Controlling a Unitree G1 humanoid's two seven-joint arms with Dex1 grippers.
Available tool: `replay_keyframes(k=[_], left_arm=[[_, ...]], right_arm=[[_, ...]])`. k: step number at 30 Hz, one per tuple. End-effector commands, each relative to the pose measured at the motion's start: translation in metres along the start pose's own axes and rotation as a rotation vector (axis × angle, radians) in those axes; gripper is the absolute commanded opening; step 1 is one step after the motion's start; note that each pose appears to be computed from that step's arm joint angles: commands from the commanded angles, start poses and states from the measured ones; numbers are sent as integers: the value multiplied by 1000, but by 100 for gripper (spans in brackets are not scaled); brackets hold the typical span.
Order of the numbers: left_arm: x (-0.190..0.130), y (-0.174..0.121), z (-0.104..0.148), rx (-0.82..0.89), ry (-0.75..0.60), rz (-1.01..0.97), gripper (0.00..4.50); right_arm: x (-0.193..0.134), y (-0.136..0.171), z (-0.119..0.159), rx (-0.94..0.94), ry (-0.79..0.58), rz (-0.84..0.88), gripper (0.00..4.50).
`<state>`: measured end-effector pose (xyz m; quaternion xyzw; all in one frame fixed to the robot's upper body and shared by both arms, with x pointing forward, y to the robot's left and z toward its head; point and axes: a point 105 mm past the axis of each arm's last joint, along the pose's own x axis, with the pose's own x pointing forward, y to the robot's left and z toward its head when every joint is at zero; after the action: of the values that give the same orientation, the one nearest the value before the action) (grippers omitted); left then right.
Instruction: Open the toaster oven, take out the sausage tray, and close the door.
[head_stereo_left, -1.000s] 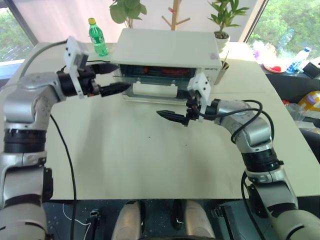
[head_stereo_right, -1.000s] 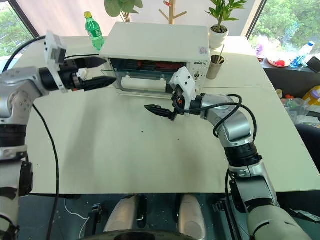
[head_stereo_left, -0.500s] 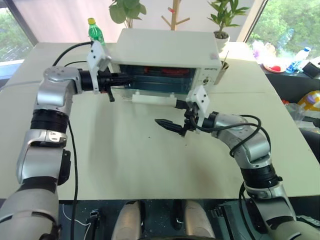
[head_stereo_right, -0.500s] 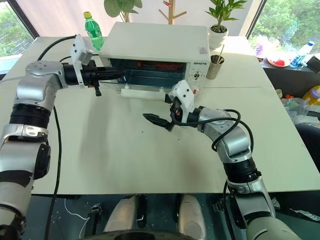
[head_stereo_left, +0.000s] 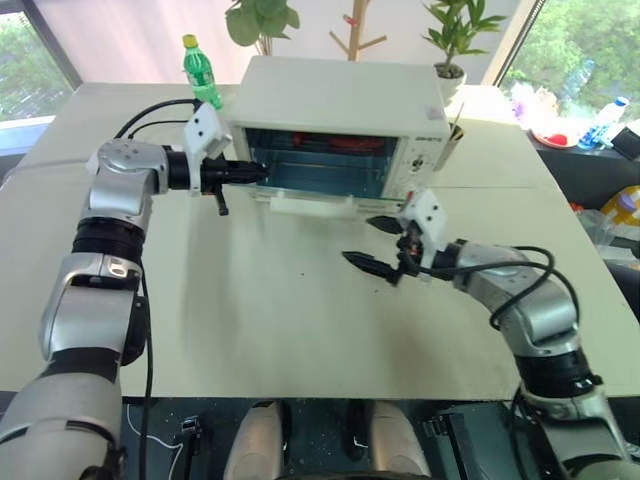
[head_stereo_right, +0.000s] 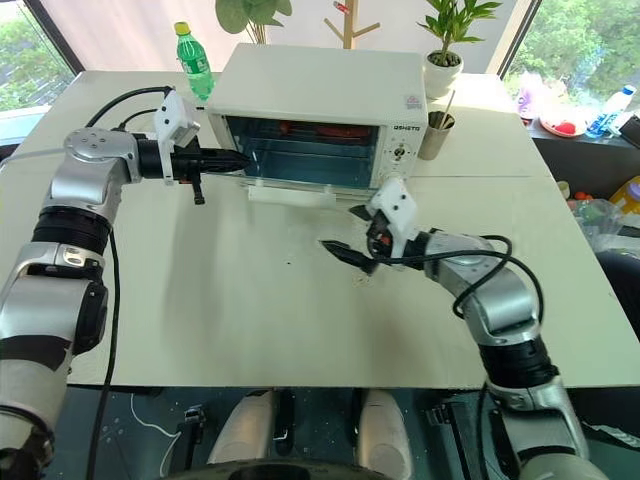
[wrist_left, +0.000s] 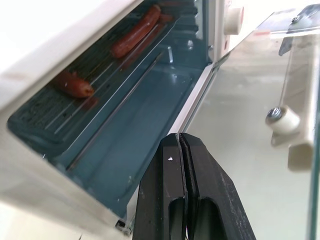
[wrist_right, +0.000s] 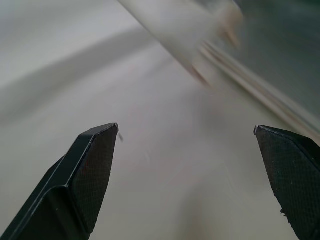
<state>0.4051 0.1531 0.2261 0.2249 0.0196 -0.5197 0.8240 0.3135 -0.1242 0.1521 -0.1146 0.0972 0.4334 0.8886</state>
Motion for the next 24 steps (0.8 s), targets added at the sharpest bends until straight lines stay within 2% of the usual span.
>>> replay_keyframes(k=[1,6,10,15,24], left_arm=[[-4,-2,11,27,-39,-6,4],[-7,-15,-1,15,-15,-32,4],[-15,-41,-19,42,39,-99,4],[-12,-58,-41,70,104,-107,4],[5,-65,-64,51,156,-58,4]], right_arm=[[-33,11,14,-42,-7,60,450],[-66,22,27,-32,2,141,450],[-86,10,52,-50,-35,94,450],[-86,-3,64,-58,-74,7,450],[-68,-15,69,-63,-105,-59,450]])
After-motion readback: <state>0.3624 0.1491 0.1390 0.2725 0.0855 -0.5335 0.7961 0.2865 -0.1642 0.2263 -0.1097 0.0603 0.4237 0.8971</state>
